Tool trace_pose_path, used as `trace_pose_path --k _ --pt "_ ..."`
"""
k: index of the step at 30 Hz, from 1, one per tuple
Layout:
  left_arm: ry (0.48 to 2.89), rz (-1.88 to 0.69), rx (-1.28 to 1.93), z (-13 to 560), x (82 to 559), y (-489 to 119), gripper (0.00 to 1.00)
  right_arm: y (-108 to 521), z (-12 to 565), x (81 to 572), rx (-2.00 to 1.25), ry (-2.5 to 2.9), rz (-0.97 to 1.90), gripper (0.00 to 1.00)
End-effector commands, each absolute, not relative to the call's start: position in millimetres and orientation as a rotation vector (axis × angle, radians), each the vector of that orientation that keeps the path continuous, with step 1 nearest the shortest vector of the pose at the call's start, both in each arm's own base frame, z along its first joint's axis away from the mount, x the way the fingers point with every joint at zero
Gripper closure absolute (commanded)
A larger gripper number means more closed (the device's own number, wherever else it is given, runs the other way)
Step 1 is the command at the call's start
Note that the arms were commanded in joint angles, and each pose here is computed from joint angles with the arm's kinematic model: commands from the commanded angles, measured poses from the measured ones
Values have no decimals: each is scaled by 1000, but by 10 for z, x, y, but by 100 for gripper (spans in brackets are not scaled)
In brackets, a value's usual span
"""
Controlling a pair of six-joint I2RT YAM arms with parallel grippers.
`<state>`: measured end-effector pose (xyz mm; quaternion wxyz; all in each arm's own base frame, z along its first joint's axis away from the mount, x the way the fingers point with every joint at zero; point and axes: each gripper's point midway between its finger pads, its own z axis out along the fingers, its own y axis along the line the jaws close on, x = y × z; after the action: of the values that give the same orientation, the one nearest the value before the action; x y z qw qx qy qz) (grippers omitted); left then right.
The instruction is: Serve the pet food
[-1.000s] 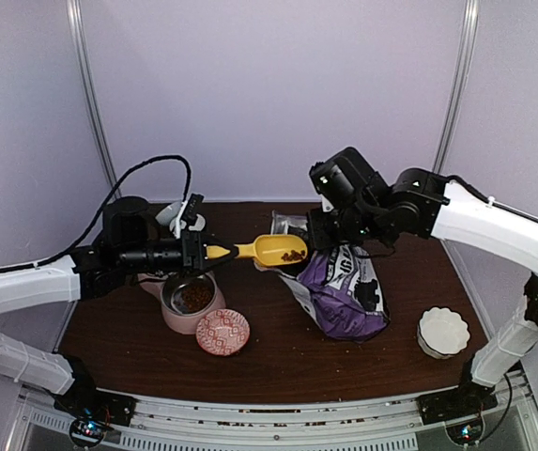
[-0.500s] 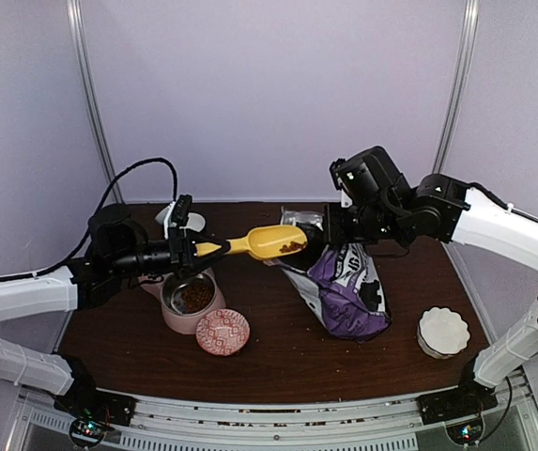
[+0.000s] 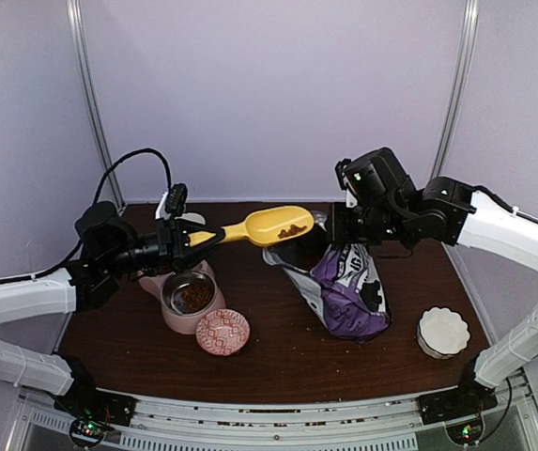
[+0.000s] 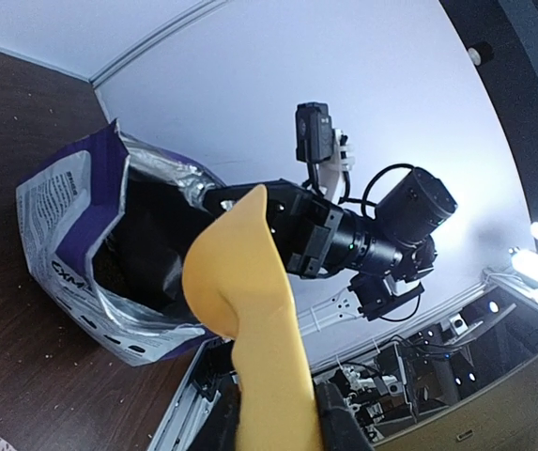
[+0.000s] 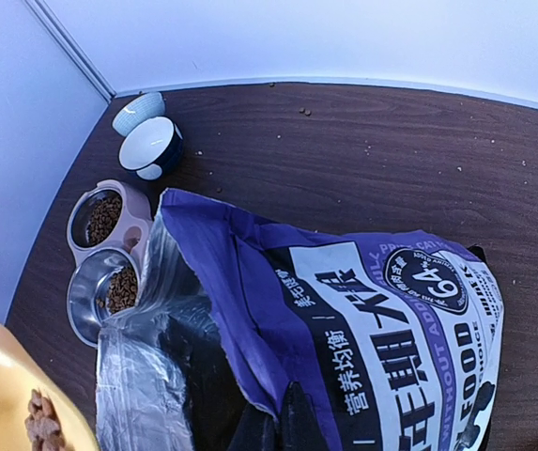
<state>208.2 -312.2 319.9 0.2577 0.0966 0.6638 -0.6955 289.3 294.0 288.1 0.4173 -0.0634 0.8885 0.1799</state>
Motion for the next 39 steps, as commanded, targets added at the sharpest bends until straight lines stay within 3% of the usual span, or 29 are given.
trace_pose_path --k 1,9,16,39 --pt "1746 -1831 183 3284 2171 -2903 100 2842 3033 2881 -110 2187 482 100" --pt "1946 -1529 -116 2602 2447 -2070 100 2797 3027 2889 -104 2187 478 100" --pt "2109 -1253 -223 2150 2356 -1500 100 2794 3005 2910 -103 2189 478 100" --pt "2289 -836 -214 1994 2233 -1081 100 2803 2950 2941 -107 2204 478 100"
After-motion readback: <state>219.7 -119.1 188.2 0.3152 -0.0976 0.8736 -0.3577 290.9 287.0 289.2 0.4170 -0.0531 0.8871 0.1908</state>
